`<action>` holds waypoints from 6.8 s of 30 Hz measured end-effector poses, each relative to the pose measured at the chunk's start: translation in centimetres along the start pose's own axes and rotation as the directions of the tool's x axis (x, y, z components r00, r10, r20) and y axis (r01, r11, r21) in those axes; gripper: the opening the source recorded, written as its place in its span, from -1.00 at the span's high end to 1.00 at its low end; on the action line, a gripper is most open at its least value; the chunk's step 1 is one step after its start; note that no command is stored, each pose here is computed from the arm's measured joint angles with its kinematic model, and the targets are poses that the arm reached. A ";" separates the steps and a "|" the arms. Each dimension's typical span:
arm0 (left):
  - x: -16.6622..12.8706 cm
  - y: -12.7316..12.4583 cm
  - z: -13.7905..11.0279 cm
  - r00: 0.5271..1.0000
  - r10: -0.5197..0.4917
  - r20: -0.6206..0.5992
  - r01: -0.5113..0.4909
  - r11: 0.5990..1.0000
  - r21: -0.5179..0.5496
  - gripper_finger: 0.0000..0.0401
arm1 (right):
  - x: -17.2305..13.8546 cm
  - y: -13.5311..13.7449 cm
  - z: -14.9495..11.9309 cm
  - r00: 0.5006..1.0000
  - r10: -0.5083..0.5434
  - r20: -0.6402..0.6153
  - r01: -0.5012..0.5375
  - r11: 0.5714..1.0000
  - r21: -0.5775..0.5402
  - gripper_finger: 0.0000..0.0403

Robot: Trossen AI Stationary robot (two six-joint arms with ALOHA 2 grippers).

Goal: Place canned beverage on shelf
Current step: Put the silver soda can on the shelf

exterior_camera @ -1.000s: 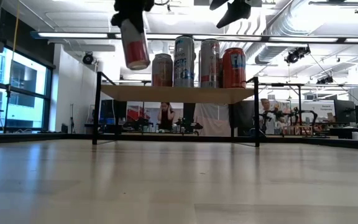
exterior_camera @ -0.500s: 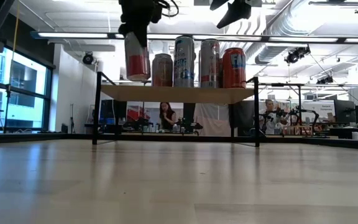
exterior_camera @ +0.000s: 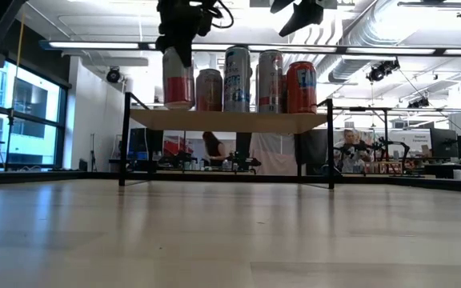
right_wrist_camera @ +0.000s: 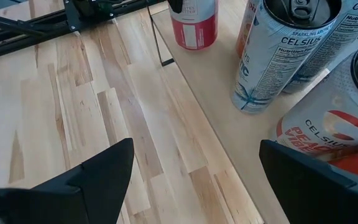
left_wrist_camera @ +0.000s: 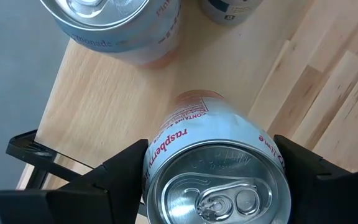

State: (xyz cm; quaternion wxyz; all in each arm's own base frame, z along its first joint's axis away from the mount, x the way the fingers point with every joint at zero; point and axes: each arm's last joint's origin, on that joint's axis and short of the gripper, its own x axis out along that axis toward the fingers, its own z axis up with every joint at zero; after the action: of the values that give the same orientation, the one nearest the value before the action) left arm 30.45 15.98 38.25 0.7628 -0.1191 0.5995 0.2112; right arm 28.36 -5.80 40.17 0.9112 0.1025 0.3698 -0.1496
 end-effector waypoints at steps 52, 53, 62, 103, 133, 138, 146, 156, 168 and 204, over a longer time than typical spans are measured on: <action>0.0 0.0 0.0 1.000 0.004 0.000 -0.004 0.997 0.080 -0.22 | 0.0 0.0 0.0 1.000 0.000 0.001 0.000 1.000 0.015 -0.66; 0.0 0.0 0.0 1.000 0.004 0.000 -0.004 0.997 0.082 -0.22 | 0.0 0.0 0.0 1.000 0.000 0.001 0.000 1.000 0.015 -0.66; 0.1 0.0 0.0 1.000 0.004 -0.003 -0.004 0.995 0.099 -0.22 | 0.0 0.0 0.0 1.000 0.000 0.001 0.000 1.000 0.011 -0.66; 1.9 0.0 -0.4 0.996 0.027 -0.081 -0.020 0.996 0.085 -0.89 | 0.0 0.0 0.0 1.000 0.000 0.002 0.000 1.000 0.017 -0.66; -2.1 1.0 -2.3 0.991 0.128 0.030 -0.129 0.990 0.055 -0.99 | 0.0 0.0 0.0 1.000 0.000 0.002 0.000 1.000 0.016 -0.66; -4.9 1.8 -3.8 0.977 0.166 0.135 -0.166 0.986 -0.011 -0.99 | 0.0 0.0 0.0 1.000 0.000 0.004 -0.001 1.000 0.016 -0.66; -10.6 2.0 -6.6 0.893 0.126 0.432 -0.098 0.991 -0.087 -0.99 | 0.0 0.0 0.1 1.000 0.002 0.009 -0.002 1.000 0.012 -0.66; -16.0 1.4 -9.7 0.667 -0.108 0.738 0.071 0.994 0.082 -0.99 | 0.0 0.0 0.1 1.000 0.002 0.009 -0.002 1.000 0.011 -0.66; -5.9 0.4 -12.3 0.650 -0.204 0.732 0.190 0.976 0.103 -0.99 | 0.0 0.0 0.1 1.000 0.002 0.009 -0.002 0.999 0.035 -0.66; 6.0 5.2 -12.9 0.716 -0.230 0.659 0.182 0.973 0.143 -0.99 | 0.0 0.0 0.1 1.000 0.001 0.009 -0.003 0.989 0.147 -0.66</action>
State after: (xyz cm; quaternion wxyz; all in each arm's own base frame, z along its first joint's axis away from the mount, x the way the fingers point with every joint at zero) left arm 18.03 16.08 29.63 0.9494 -0.0751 0.2744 0.1332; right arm 28.39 -5.81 40.24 0.9029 0.1692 0.3538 -0.1760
